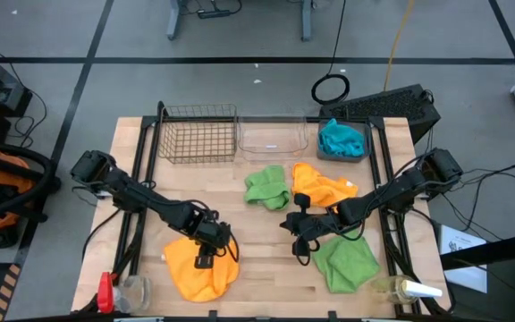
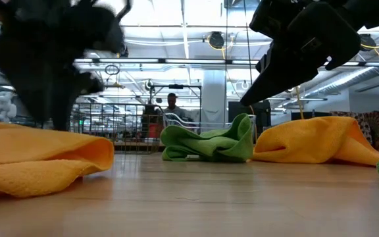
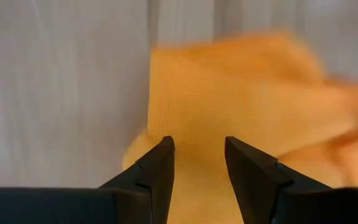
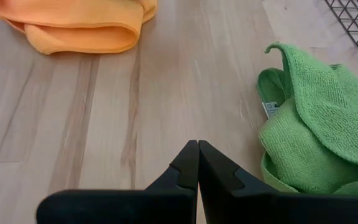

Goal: Sort microfiber towel by color & place in baskets
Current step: Put the left yellow microfiber towel into the transparent bin

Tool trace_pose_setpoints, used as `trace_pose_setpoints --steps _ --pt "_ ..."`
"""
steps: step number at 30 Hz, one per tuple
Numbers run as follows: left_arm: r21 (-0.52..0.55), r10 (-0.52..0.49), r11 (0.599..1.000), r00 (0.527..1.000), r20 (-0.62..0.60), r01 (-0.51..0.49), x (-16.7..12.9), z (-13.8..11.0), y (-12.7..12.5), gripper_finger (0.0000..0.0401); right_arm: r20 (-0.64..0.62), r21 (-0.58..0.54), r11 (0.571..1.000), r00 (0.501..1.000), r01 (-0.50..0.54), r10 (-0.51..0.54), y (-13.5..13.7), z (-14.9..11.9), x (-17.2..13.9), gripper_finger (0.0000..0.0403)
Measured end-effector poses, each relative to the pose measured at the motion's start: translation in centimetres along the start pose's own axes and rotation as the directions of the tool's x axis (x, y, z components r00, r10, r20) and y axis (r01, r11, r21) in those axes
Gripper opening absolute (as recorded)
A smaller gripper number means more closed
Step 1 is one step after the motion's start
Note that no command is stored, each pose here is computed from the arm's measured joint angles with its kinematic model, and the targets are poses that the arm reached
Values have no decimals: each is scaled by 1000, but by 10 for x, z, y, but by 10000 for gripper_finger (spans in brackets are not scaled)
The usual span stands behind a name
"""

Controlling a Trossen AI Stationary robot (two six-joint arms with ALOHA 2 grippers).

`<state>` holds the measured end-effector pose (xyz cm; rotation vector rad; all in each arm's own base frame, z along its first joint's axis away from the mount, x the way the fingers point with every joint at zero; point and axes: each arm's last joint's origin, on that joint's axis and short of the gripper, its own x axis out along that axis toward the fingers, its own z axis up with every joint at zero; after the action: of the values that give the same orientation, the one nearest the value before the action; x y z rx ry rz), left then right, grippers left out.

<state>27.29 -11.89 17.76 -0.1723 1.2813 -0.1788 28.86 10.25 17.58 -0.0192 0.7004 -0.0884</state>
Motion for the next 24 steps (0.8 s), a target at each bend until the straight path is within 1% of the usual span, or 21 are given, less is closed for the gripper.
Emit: trace_pose_setpoints --steps 3,6,9,13,15,16,18,19,22,24 --pt "-4 38 999 999 33 -38 -10 8 -1 148 8 -7 1000 1000 -1 1 0 1 0 0" --pt "6 19 1000 997 80 -20 -14 18 2 168 25 -19 1000 1000 -5 5 0 3 0 0" --pt "-3 0 1000 999 42 0 -8 21 13 217 26 -17 1000 1000 -5 6 1 3 0 0" --pt "42 5 999 999 38 -7 -3 26 24 296 26 -11 1000 1000 -6 6 1 3 0 0" --pt "69 -23 997 1000 10 22 4 26 27 322 25 -11 1000 1000 -7 7 1 3 0 0" --pt "90 -55 994 998 0 55 8 27 26 328 22 -12 1000 1000 -7 7 1 2 0 0" --pt "119 -108 987 994 -14 109 14 28 25 332 17 -14 1000 1000 -6 7 0 2 0 0" --pt "129 -116 984 993 -30 119 18 28 25 330 12 -17 1000 1000 -5 6 0 1 0 0" --pt "156 -98 981 991 -89 111 33 23 25 313 -23 -48 999 1000 2 -3 -1 -2 0 0" --pt "167 -92 980 991 -93 107 37 23 24 292 -36 -62 998 999 4 -7 -1 -4 0 0"
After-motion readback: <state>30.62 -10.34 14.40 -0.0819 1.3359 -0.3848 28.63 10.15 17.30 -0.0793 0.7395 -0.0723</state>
